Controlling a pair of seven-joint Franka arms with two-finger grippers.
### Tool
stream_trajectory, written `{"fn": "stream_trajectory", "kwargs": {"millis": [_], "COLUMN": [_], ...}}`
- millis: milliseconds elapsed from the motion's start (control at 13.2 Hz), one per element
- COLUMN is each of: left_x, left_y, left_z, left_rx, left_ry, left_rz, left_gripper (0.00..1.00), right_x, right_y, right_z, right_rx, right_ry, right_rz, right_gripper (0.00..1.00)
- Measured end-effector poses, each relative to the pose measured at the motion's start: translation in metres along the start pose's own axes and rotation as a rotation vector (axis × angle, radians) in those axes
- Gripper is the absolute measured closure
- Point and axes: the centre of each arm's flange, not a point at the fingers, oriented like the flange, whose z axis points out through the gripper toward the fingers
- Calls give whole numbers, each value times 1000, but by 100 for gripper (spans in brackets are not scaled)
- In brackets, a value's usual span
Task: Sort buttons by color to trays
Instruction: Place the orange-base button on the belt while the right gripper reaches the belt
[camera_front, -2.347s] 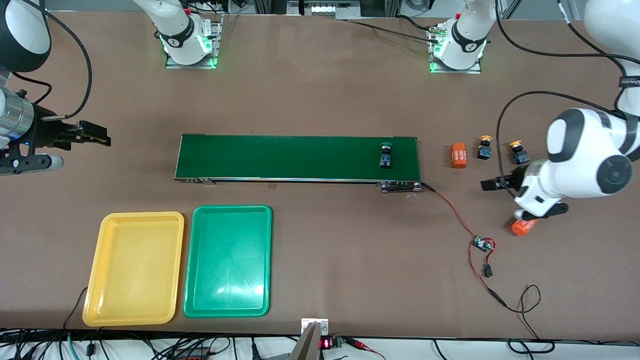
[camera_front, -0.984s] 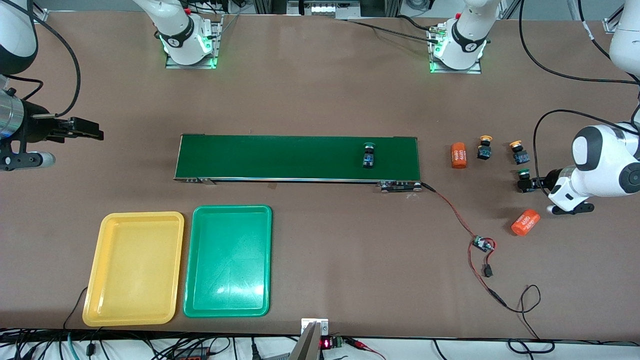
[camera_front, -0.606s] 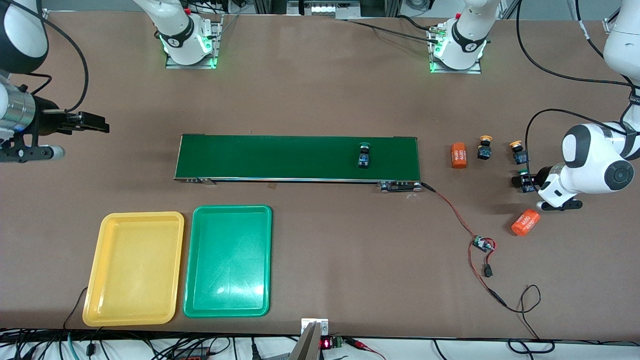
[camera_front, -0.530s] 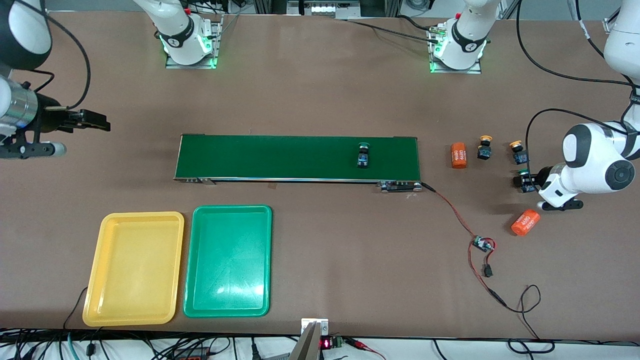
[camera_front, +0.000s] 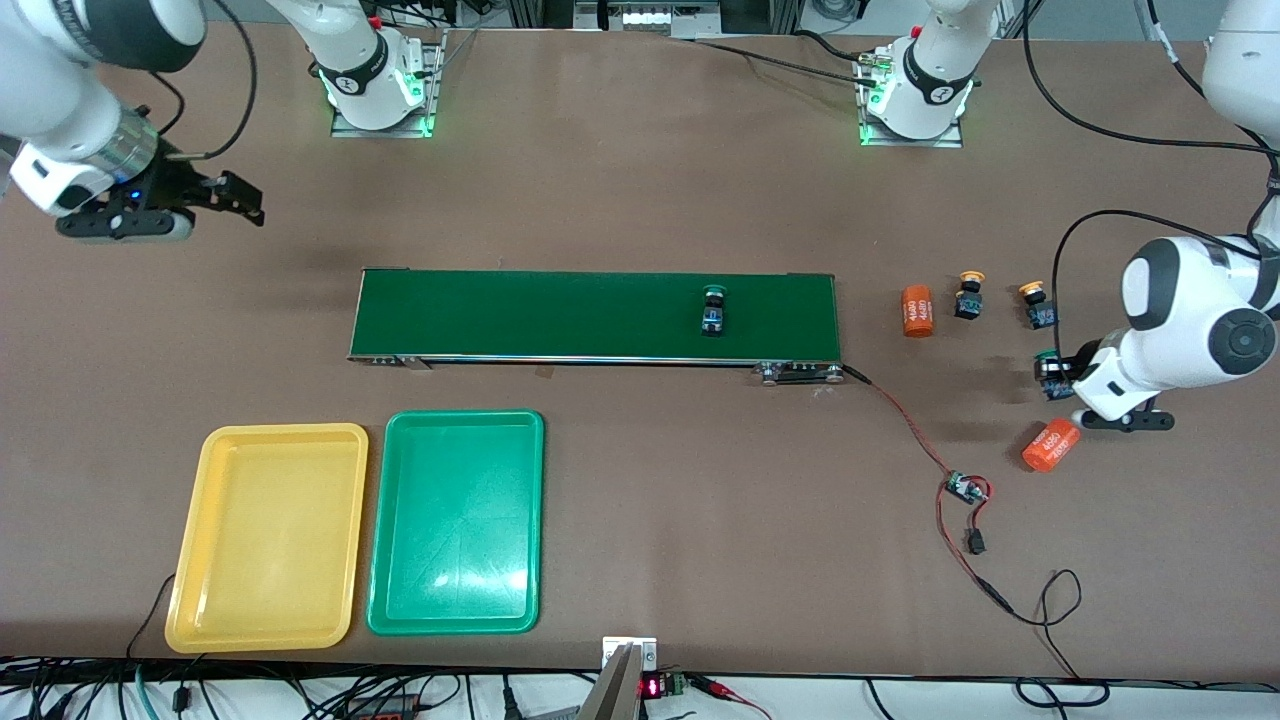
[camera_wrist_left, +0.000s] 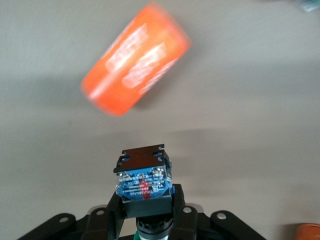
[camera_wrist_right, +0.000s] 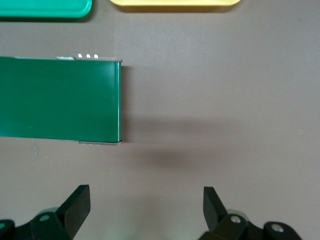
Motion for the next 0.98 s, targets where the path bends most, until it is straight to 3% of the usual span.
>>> {"fn": "stream_trajectory", "kwargs": {"millis": [303, 530, 681, 984], "left_x": [12, 1, -9, -28], "left_y": [144, 241, 285, 340], "left_z": [-47, -55, -55, -53], "left_rx": [34, -65, -110, -109], "left_ry": [66, 59, 46, 26], "left_rz": [200, 264, 284, 229], "left_gripper": [59, 59, 59, 59], "right_x": [-3, 3, 6, 42], "right_y": [-71, -157, -206, -279], "right_z": [5, 28, 45, 45], "right_rx": [-6, 6, 15, 45], "right_ry": [65, 101, 97, 103], "right_rz": [-22, -59, -47, 16], "right_gripper": [0, 0, 0, 0]}}
